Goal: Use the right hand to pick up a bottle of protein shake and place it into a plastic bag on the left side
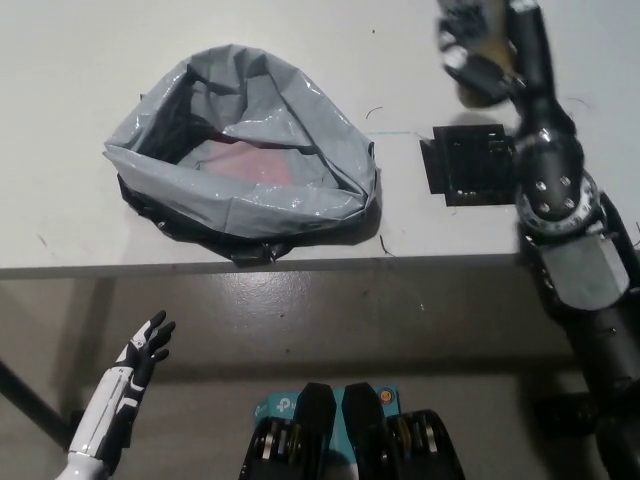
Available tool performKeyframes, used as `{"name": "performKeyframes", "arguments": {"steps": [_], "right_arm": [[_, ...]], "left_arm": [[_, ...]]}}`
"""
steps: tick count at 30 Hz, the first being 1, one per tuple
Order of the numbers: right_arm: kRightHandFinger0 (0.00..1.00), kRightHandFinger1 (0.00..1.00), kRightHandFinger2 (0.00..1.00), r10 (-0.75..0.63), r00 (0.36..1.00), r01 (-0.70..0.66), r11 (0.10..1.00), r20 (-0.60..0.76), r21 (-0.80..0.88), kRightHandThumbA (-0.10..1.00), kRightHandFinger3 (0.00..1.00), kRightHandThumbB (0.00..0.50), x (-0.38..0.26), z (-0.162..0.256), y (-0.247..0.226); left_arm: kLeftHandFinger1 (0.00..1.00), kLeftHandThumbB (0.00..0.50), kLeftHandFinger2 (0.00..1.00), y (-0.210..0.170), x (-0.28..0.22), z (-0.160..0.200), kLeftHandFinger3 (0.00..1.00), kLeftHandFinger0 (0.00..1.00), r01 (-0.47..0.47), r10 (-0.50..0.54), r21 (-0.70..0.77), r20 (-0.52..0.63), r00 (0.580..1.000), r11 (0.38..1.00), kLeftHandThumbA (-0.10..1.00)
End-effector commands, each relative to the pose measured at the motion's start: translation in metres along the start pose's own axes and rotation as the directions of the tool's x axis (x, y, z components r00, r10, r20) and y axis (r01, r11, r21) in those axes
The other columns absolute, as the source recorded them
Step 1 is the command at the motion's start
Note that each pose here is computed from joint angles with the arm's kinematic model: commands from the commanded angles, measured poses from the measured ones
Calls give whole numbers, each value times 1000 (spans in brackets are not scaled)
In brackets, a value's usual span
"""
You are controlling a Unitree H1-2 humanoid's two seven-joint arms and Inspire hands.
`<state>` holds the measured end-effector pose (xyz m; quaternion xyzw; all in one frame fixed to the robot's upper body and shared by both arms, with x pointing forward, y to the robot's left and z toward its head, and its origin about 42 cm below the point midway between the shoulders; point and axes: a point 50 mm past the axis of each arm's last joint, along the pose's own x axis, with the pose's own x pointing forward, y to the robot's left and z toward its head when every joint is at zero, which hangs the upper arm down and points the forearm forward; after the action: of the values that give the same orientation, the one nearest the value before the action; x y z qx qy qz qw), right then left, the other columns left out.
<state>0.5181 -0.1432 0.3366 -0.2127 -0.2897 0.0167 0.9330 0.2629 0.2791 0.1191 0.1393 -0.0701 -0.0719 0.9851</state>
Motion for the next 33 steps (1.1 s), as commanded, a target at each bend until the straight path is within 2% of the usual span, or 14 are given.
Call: {"name": "performKeyframes", "arguments": {"steps": [1,4,5,8,9,13,14,19,23,29,30,31,32,33], "right_arm": [[0,328,635,128,975,-110,988,180,-107,52,615,182,35,74,21],[1,352,655,204,952,-162,969,229,-189,40,676,163,44,94,43],[0,324,614,229,941,-174,959,249,-224,-6,654,171,48,101,55],[0,246,503,268,931,-195,940,248,-281,-27,550,192,55,110,79],[0,235,498,292,928,-213,926,232,-313,-11,557,189,58,112,91],[0,280,592,360,914,-256,869,187,-423,12,682,167,67,113,119],[0,291,607,379,909,-272,854,172,-443,-13,704,185,69,111,125],[10,329,636,422,902,-328,808,92,-490,-69,717,187,67,93,145],[17,331,612,442,897,-371,770,15,-519,11,695,167,57,70,153],[13,331,593,450,891,-408,732,-62,-545,25,671,159,44,40,151],[23,323,574,462,883,-434,732,-85,-525,100,675,216,38,30,150],[18,310,552,471,876,-453,737,-99,-502,126,659,226,34,23,148],[71,366,599,496,858,-497,736,-134,-459,264,685,287,31,16,147],[455,674,850,526,831,-550,721,-184,-422,478,926,377,29,10,147]], "left_arm": [[1000,306,1000,8,4,11,1000,1000,-7,5,37,61,998,999,1000],[1000,310,1000,8,5,12,1000,1000,-7,5,31,62,998,999,1000],[1000,329,1000,8,5,12,1000,1000,-7,5,35,54,999,999,1000],[1000,339,1000,7,6,12,1000,1000,-6,4,39,53,999,999,1000],[1000,341,1000,7,7,13,1000,1000,-7,5,39,52,999,999,1000],[1000,340,1000,6,8,15,1000,1000,-8,6,36,57,998,999,1000],[1000,342,1000,5,9,16,1000,1000,-7,5,37,58,998,999,1000],[1000,318,1000,4,16,19,1000,1000,4,-6,32,77,997,999,1000],[1000,318,1000,3,17,23,1000,1000,17,-18,17,83,996,1000,1000],[1000,285,1000,4,22,26,1000,1000,19,-21,26,103,994,999,1000],[1000,290,1000,4,25,27,1000,1000,22,-24,19,106,994,1000,1000],[1000,291,1000,4,27,28,1000,1000,27,-29,15,105,994,1000,1000],[1000,296,1000,4,29,29,1000,1000,33,-34,11,102,994,999,1000],[1000,295,1000,3,31,29,1000,1000,36,-37,17,102,994,999,1000]]}}
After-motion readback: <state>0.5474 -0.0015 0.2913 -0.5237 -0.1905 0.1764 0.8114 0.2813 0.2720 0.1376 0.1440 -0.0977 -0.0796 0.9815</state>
